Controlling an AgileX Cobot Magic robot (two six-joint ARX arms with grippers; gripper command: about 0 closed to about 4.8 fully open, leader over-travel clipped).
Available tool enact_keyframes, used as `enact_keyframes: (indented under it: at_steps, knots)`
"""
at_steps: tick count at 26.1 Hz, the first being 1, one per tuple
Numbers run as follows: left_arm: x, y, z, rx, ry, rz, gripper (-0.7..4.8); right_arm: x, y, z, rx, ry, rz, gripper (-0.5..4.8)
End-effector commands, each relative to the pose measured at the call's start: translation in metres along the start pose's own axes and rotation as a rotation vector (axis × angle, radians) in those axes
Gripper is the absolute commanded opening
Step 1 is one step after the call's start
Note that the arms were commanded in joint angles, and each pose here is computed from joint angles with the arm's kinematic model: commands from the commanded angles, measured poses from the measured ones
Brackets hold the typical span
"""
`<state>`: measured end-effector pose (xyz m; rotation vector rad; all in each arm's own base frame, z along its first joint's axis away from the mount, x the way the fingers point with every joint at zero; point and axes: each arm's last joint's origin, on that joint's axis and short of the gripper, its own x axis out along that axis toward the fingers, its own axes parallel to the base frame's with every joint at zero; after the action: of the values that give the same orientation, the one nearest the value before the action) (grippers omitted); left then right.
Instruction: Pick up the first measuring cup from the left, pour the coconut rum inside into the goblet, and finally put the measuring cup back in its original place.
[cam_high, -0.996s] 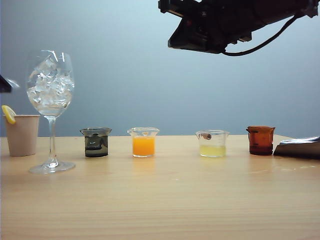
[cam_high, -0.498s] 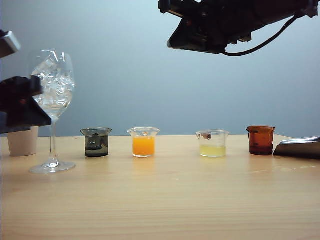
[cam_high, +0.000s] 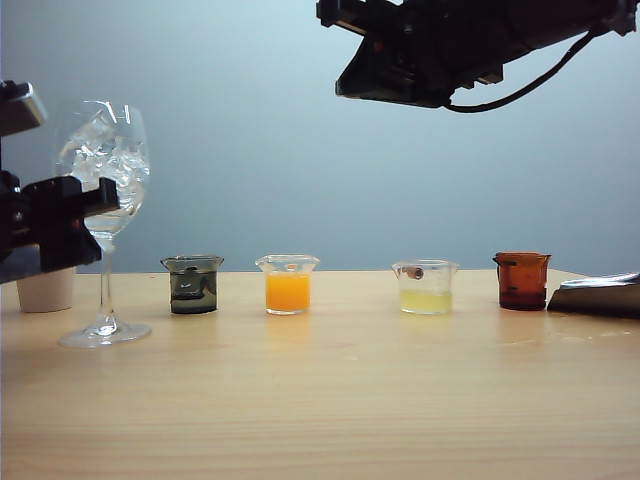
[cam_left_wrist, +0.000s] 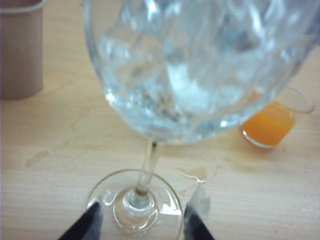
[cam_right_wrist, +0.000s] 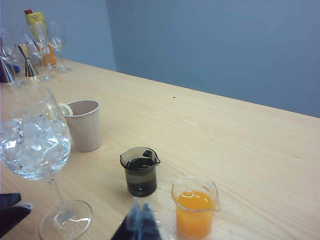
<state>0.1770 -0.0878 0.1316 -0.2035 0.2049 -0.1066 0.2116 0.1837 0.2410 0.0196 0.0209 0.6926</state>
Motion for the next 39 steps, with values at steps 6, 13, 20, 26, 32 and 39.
enact_keyframes:
  at_steps: [6,13,20,26,32,39]
  knots:
    - [0.000,-0.001,0.002,-0.006,-0.011,-0.029,2.09,0.017,0.001,-0.022,0.000,0.040,0.010,-0.04]
    - [0.000,-0.002,0.002,0.049,-0.001,-0.071,2.06,0.057,0.007,-0.056,0.001,0.061,0.068,-0.04]
    - [0.000,-0.003,0.001,0.053,0.006,-0.089,1.15,0.094,0.015,-0.077,0.000,0.093,0.115,-0.04]
    - [0.000,-0.003,0.001,0.101,0.003,-0.087,-0.06,0.122,0.020,-0.090,0.001,0.096,0.147,-0.04]
    - [0.000,-0.003,0.001,0.110,-0.002,-0.088,-0.05,0.143,0.022,-0.104,0.000,0.109,0.131,-0.04]
    - [-0.001,-0.003,0.003,0.080,-0.019,-0.094,-0.06,0.147,0.032,-0.113,-0.002,0.146,0.152,-0.04]
